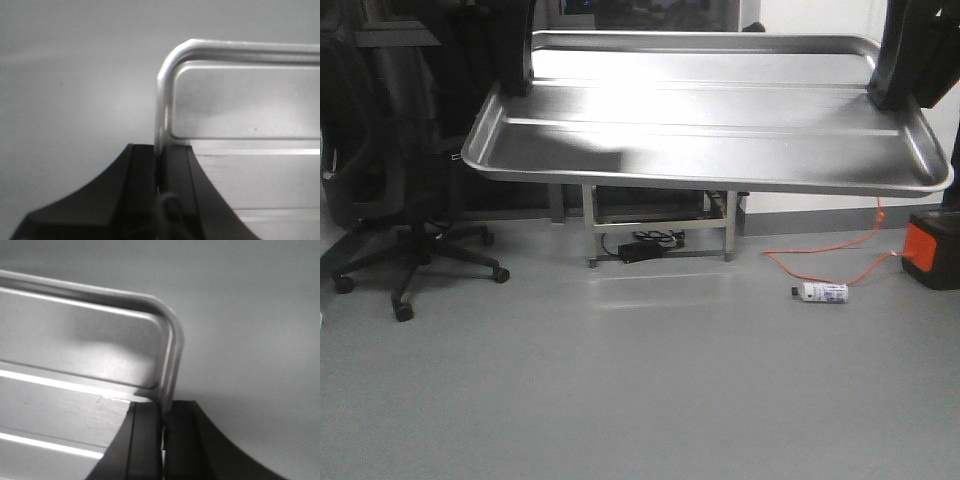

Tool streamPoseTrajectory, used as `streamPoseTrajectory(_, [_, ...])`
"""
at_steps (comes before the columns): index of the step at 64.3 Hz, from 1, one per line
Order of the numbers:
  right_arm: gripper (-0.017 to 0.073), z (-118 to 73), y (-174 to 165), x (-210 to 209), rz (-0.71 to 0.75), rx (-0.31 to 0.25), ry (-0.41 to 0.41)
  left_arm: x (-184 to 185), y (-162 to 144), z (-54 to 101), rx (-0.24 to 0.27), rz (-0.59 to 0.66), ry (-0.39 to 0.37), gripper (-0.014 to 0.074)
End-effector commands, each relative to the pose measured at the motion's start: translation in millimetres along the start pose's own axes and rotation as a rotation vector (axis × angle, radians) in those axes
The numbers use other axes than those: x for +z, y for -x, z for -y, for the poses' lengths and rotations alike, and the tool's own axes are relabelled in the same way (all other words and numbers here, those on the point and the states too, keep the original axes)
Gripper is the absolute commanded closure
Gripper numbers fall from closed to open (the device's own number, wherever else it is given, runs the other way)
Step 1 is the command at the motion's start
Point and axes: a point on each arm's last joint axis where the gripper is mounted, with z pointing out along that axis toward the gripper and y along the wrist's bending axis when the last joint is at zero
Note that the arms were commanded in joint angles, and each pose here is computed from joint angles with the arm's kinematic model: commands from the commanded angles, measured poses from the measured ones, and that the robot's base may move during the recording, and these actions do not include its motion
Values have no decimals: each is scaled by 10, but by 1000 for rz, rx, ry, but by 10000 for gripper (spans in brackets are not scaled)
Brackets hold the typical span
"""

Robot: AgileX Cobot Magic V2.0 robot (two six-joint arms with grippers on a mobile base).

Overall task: Grab silver tray and place in blue box
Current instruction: 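Hold the tray while the base drives to the shelf with the blue bin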

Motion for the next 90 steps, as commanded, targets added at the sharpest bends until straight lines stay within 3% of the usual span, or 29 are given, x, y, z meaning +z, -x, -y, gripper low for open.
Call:
streamPoseTrajectory(1, [502, -6, 71, -189, 91, -25, 17, -263, 96, -32, -1, 106, -48, 690])
streamPoseTrajectory(90, [502, -6, 71, -186, 90, -25, 17, -263, 96, -32, -1, 106, -48, 690])
